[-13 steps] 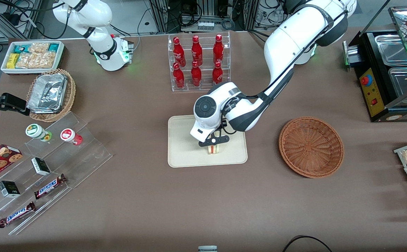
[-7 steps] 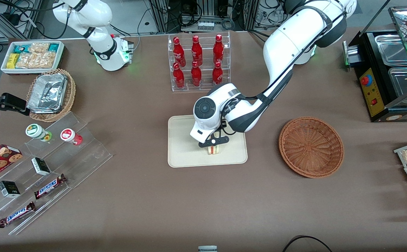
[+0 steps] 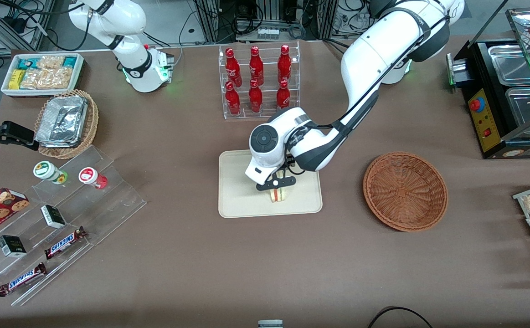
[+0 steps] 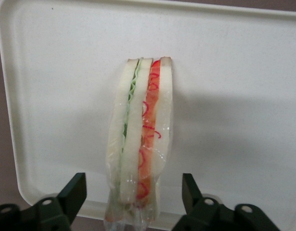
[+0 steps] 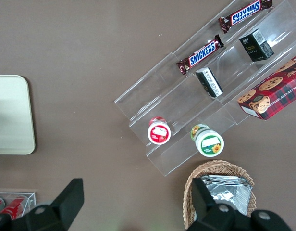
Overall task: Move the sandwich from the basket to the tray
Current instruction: 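Lower the sandwich onto the tray with the left gripper, then open the left gripper and release the sandwich upright on the tray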
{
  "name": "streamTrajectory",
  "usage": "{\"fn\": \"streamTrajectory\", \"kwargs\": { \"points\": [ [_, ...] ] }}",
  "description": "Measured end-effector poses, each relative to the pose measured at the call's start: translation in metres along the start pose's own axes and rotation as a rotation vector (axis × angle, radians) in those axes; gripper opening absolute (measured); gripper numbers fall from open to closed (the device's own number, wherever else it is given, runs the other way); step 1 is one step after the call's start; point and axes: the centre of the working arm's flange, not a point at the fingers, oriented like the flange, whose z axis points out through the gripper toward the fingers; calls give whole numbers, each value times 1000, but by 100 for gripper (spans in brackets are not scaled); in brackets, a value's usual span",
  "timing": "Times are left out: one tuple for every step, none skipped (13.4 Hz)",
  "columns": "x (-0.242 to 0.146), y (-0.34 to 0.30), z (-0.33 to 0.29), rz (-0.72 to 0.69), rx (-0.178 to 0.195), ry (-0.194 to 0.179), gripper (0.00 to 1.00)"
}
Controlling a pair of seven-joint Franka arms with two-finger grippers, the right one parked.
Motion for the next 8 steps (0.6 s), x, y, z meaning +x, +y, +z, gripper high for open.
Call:
{"fn": "streamTrajectory", "kwargs": {
  "points": [
    [3,0,-6,-5,-8,6,100],
    [6,0,-16,-11,-11,12,100],
    [9,-1,-30,-16,-8,16,100],
    [10,-2,-45,-19,-8,21,100],
    [11,-4,-63,-14,-13,23,100],
    [12,-8,-83,1,-29,17,100],
    [15,-16,-103,23,-48,4,100],
    [19,-29,-125,49,-59,-8,100]
  ]
}}
